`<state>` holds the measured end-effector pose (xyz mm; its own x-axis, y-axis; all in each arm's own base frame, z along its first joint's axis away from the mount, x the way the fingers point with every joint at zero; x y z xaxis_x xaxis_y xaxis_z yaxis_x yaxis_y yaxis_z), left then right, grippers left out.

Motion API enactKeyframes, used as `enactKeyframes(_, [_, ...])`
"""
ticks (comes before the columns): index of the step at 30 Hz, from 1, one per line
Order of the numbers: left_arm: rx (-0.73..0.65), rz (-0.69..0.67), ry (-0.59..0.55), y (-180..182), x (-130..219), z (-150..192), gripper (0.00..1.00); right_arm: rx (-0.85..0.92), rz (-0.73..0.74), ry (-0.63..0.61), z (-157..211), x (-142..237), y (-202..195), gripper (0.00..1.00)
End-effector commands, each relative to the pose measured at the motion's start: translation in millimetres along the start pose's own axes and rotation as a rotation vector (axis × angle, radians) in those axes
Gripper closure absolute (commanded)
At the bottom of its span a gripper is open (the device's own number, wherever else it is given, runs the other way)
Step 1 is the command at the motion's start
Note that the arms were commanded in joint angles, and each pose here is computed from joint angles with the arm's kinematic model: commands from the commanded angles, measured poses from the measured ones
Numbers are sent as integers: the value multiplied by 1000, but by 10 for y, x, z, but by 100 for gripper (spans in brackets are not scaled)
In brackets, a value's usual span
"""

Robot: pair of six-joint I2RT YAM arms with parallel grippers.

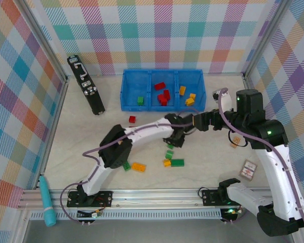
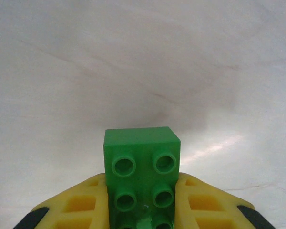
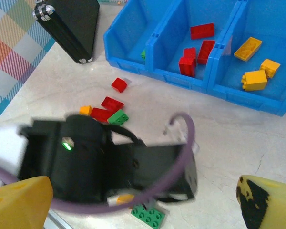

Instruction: Sort the legos into containers by color

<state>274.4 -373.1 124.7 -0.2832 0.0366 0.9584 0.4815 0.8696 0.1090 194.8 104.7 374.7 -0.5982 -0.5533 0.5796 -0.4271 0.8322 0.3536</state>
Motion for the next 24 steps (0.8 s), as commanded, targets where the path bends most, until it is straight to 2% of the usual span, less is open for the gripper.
enactKeyframes(1, [22,-136,-184,793,905,-342,83,16,-6,-5,-24,-53,1,1])
enactKeyframes(5, [73,-246,-309,1395,1309,-619,83,12,-7,4,-42,-125,-19,1])
enactKeyframes(11, [170,-392,-456,2033,1488,-1034,82,10,16,0,-48,-180,-69,1])
enactKeyframes(15, [255,-405,-513,2378,1354,-1288,82,11,-15,8,-35,-217,-46,1])
enactKeyframes(19, [342,-387,-503,2724,1006,-1489,82,-13,-35,38,-54,-328,-53,1])
enactKeyframes(24, [399,-341,-459,2950,490,-1627,82,-28,-30,65,-56,-468,-104,1])
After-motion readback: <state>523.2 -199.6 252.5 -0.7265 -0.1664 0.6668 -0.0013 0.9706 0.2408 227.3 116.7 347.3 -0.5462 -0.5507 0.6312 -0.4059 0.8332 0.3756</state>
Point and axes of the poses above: each hand's point on the last joint's axis, 136 mm out from that joint toward the fingers, its own x axis back along the fingers, its own y axis along the line the jaws close on, z = x × y, the point moved 5 cm from there along x, back along the fingers, and after that the axes turned 6 degrees about -x, right-handed, at the moved point
